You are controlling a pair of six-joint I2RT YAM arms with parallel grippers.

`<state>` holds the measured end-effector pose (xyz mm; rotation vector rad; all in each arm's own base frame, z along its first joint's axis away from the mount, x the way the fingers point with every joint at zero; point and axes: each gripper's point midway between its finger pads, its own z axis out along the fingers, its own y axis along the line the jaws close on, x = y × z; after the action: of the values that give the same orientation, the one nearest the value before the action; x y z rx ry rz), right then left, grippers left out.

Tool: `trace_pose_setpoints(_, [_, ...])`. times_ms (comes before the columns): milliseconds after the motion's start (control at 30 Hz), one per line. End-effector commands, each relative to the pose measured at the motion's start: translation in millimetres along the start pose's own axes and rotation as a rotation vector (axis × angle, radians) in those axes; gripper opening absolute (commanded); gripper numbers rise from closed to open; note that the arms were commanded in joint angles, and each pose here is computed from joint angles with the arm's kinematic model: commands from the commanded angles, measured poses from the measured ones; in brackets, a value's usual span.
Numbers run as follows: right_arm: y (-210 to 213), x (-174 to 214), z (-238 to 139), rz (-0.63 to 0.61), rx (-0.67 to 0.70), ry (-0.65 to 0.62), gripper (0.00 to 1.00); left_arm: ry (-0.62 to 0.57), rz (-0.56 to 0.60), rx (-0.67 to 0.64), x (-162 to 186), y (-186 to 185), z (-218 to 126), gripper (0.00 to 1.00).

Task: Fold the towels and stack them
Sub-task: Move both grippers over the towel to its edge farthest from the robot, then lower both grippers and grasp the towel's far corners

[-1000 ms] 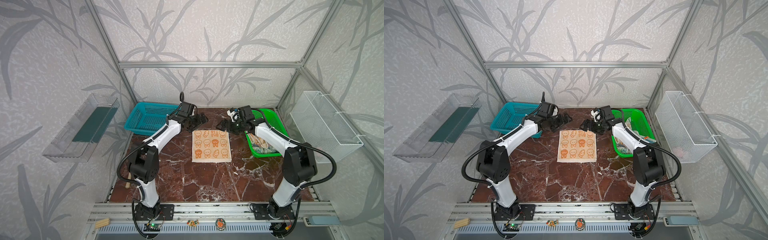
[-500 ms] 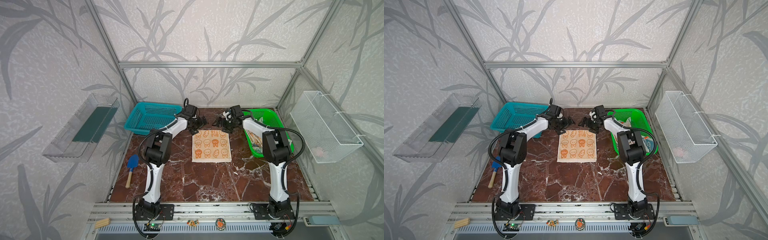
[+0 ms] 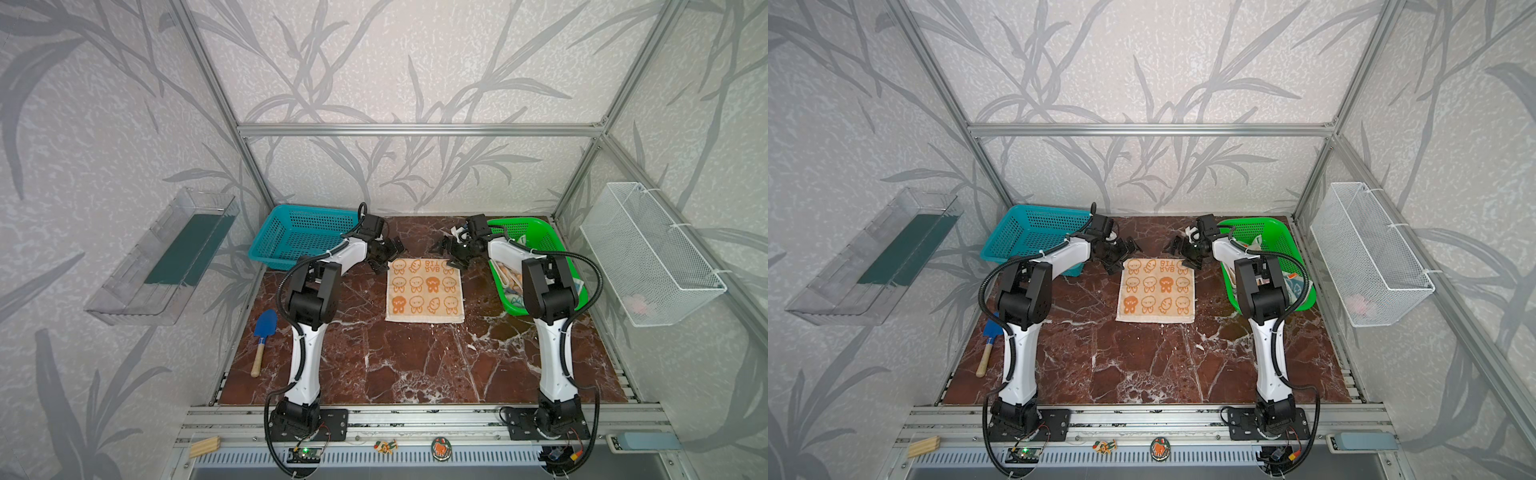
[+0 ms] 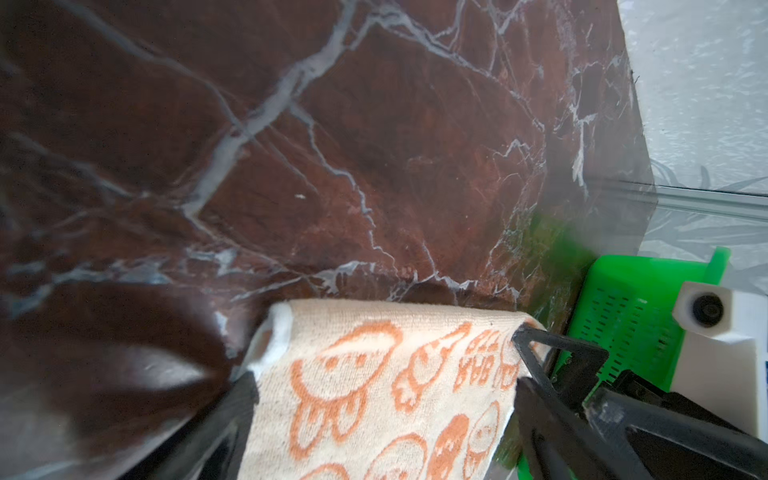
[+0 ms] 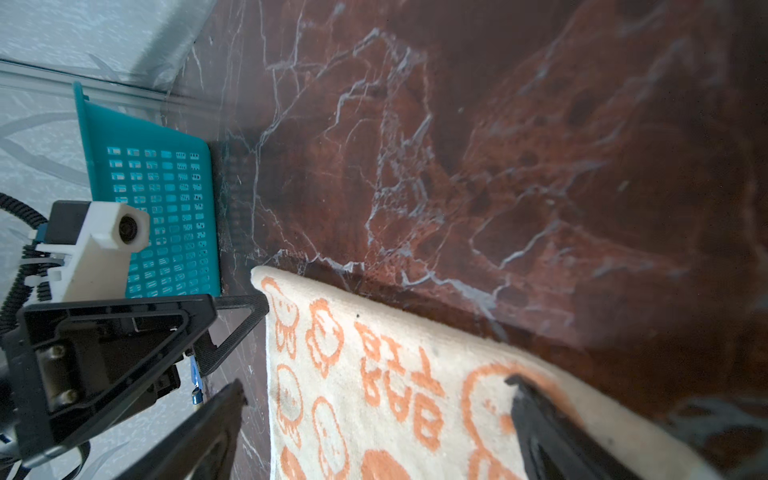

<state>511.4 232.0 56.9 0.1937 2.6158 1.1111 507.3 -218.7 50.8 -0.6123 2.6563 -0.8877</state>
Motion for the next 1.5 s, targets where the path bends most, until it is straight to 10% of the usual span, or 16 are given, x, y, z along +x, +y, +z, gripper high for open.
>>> trace_pose_setpoints(0, [-14,8,3,-0.001,0.023,0.034,0.99,0.027,-0.015,-0.080,11,33,12,0.99])
trace_pose_setpoints(1467, [-19,26,-48,-0.363,0.370,0.069,0.99,0.000,0.160,-0.098,47,37,-55,0.99])
